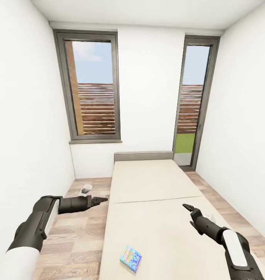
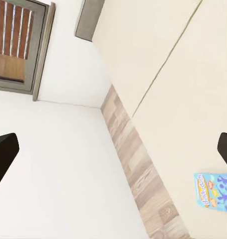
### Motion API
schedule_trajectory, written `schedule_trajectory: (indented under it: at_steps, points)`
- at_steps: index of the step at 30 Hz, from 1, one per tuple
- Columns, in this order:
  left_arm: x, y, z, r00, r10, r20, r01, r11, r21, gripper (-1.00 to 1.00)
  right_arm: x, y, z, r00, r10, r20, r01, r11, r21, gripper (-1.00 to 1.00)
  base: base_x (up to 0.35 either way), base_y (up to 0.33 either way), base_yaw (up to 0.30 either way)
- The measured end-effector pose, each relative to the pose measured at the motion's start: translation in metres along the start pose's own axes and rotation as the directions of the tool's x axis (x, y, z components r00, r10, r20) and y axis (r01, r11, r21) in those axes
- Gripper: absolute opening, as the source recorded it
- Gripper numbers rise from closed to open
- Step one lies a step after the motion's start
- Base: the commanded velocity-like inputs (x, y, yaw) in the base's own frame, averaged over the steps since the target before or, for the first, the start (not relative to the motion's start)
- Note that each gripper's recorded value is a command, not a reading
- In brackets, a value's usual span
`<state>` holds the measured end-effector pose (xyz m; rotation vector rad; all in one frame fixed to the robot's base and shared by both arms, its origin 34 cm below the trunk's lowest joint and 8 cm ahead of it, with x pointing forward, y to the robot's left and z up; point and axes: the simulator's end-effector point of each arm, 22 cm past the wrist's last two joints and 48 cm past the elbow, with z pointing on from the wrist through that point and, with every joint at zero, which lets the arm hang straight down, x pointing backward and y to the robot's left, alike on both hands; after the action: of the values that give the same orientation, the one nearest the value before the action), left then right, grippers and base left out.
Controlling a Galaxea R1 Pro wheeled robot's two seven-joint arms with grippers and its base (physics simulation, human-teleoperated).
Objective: Put all the toys in the child's room - the three board games (two on the bed and one on the table), the two jigsaw puzzles on the table, and the tennis ball on the table - inside the toy box on the table in the child's room.
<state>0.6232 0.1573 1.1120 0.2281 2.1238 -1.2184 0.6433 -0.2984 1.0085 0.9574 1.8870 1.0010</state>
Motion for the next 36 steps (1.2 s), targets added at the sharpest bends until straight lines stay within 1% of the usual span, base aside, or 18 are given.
schedule_trajectory:
  at_steps: [2,3,4,5,7,9,11,13,17,18,20,22,23,24,25,28,32,36]
  points:
    - [0.004,0.007,0.014,1.000,-0.008,-0.005,0.007,0.998,-0.055,1.00,0.003,0.015,-0.002,0.998,-0.052,-0.021,0.052,0.999,-0.003,1.00,0.000,0.000,0.000]
    - [0.009,0.016,0.026,1.000,-0.020,-0.012,0.019,0.993,-0.114,1.00,0.004,0.021,-0.003,0.997,-0.072,-0.029,0.072,0.997,-0.006,1.00,0.000,0.000,0.000]
    - [0.013,0.020,0.033,0.999,-0.027,-0.016,0.025,0.989,-0.145,1.00,0.006,0.027,-0.004,0.995,-0.092,-0.037,0.091,0.996,-0.010,1.00,0.000,0.000,0.000]
    - [0.021,0.029,0.046,0.999,-0.041,-0.027,0.035,0.978,-0.204,1.00,0.008,0.040,-0.007,0.991,-0.128,-0.050,0.127,0.992,-0.019,1.00,0.000,0.000,0.000]
    - [0.029,0.036,0.061,0.998,-0.053,-0.036,0.042,0.964,-0.261,1.00,0.010,0.051,-0.009,0.985,-0.165,-0.057,0.164,0.986,-0.025,1.00,0.000,0.000,0.000]
    - [0.032,0.044,0.079,0.998,-0.053,-0.036,0.038,0.940,-0.338,1.00,0.010,0.066,-0.013,0.975,-0.216,-0.059,0.214,0.976,-0.029,1.00,0.000,0.000,0.000]
    - [0.020,0.056,0.093,0.999,-0.028,-0.018,0.017,0.900,-0.436,1.00,0.008,0.083,-0.022,0.958,-0.281,-0.059,0.280,0.960,-0.029,1.00,0.000,0.000,0.000]
    - [0.013,0.066,0.101,1.000,-0.017,-0.015,0.007,0.868,-0.496,1.00,0.008,0.090,-0.030,0.945,-0.319,-0.069,0.318,0.948,-0.026,1.00,0.000,0.000,0.000]
    - [0.008,0.084,0.110,1.000,-0.002,-0.014,-0.006,0.819,-0.573,1.00,0.006,0.101,-0.042,0.929,-0.364,-0.072,0.363,0.931,-0.029,1.00,0.000,0.000,0.000]
    - [0.008,0.092,0.111,1.000,0.011,-0.003,-0.011,0.805,-0.593,1.00,0.009,0.096,-0.044,0.927,-0.368,-0.078,0.367,0.930,-0.020,1.00,0.000,0.000,0.000]
    - [0.007,0.099,0.111,1.000,0.026,0.009,-0.015,0.789,-0.614,1.00,0.015,0.083,-0.048,0.927,-0.363,-0.091,0.364,0.931,-0.003,1.00,0.000,0.000,0.000]
    - [0.005,0.109,0.108,0.999,0.044,0.025,-0.017,0.760,-0.650,1.00,0.029,0.057,-0.054,0.929,-0.349,-0.121,0.355,0.934,0.030,1.00,0.000,0.000,0.000]
    - [0.005,0.116,0.104,0.998,0.051,0.031,-0.016,0.736,-0.677,1.00,0.037,0.041,-0.059,0.930,-0.342,-0.139,0.351,0.935,0.051,1.00,0.000,0.000,0.000]
    - [0.004,0.119,0.102,0.998,0.053,0.035,-0.015,0.724,-0.689,1.00,0.041,0.034,-0.062,0.930,-0.336,-0.147,0.348,0.936,0.058,1.00,0.000,0.000,0.000]
    - [0.004,0.124,0.098,0.998,0.057,0.039,-0.012,0.704,-0.710,1.00,0.048,0.022,-0.066,0.930,-0.330,-0.161,0.344,0.936,0.075,1.00,0.000,0.000,0.000]
    - [0.003,0.130,0.093,0.997,0.060,0.045,-0.008,0.678,-0.735,1.00,0.058,0.005,-0.072,0.931,-0.318,-0.181,0.338,0.936,0.095,1.00,0.000,0.000,0.000]
    - [0.003,0.133,0.090,0.997,0.062,0.047,-0.006,0.663,-0.749,1.00,0.064,-0.007,-0.077,0.933,-0.307,-0.187,0.331,0.937,0.111,1.00,0.000,0.000,0.000]
    - [0.004,0.135,0.089,0.997,0.061,0.046,-0.005,0.659,-0.752,1.00,0.066,-0.022,-0.081,0.940,-0.295,-0.169,0.319,0.938,0.135,1.00,0.000,0.000,0.000]
